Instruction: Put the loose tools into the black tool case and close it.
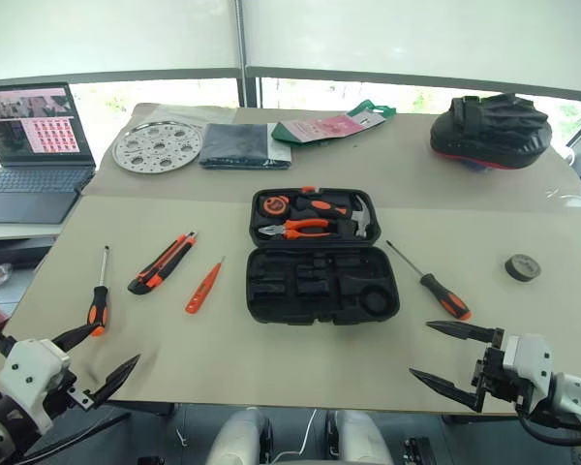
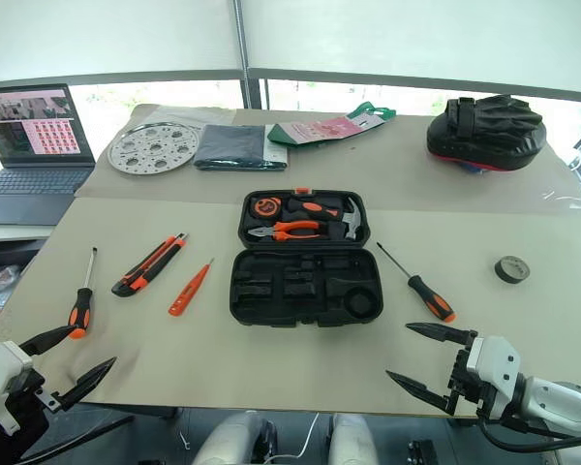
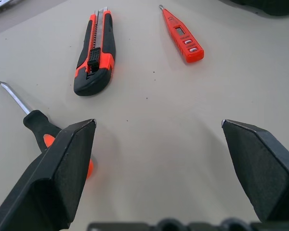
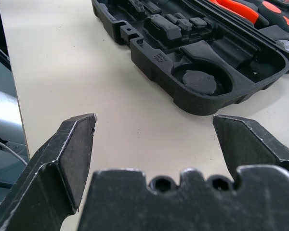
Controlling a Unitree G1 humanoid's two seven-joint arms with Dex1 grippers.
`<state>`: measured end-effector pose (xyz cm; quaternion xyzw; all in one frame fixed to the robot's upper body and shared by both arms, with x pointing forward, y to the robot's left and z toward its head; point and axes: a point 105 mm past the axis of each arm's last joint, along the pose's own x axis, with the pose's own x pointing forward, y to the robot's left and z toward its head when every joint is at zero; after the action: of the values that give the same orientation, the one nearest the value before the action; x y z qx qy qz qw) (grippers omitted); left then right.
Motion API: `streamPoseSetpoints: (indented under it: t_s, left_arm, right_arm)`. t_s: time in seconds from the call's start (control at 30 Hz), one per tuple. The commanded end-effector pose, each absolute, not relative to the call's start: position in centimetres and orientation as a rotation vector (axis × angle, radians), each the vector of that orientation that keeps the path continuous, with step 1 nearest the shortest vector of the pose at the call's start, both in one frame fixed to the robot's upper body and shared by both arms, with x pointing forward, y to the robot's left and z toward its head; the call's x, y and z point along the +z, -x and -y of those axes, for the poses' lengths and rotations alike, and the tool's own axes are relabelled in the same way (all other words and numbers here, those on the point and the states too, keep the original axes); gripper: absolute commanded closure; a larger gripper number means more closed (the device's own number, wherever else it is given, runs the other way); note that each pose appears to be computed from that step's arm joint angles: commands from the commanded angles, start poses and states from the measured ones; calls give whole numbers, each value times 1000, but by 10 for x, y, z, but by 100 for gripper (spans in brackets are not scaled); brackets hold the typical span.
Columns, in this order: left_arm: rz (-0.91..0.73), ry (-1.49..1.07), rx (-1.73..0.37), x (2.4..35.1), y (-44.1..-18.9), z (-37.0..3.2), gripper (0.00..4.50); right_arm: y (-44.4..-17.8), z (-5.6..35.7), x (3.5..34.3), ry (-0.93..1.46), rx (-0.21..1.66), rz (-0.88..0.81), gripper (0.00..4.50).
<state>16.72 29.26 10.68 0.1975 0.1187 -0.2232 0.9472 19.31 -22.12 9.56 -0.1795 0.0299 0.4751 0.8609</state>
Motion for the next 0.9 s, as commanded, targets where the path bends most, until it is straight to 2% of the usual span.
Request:
streamPoseSetpoints:
  t_s: [0.03, 0.13, 0.3, 0.37, 0.53, 0.63, 0.9]
  left_arm:
    - [-203, -342, -325, 126, -162, -314, 0]
    - [-229, -179, -96, 130, -135, -352, 0]
    - [-364, 4, 152, 112, -100, -378, 0]
    - [-393, 98, 193, 106, -97, -379, 0]
    - [-343, 147, 182, 127, -129, -374, 0]
    - [-383, 192, 172, 133, -152, -369, 0]
    - [-560, 178, 170, 111, -205, -365, 0]
  right_arm:
    - [-205, 202, 121, 319, 1038, 92, 3]
    - [-215, 168, 157, 166, 1118, 326, 3]
    - [-210, 143, 176, 153, 1145, 481, 3]
    - [-205, 133, 179, 159, 1178, 531, 3]
    - [-201, 126, 181, 131, 1231, 518, 3]
    - [-202, 124, 182, 142, 1230, 522, 3]
    - [-204, 122, 172, 142, 1226, 511, 3]
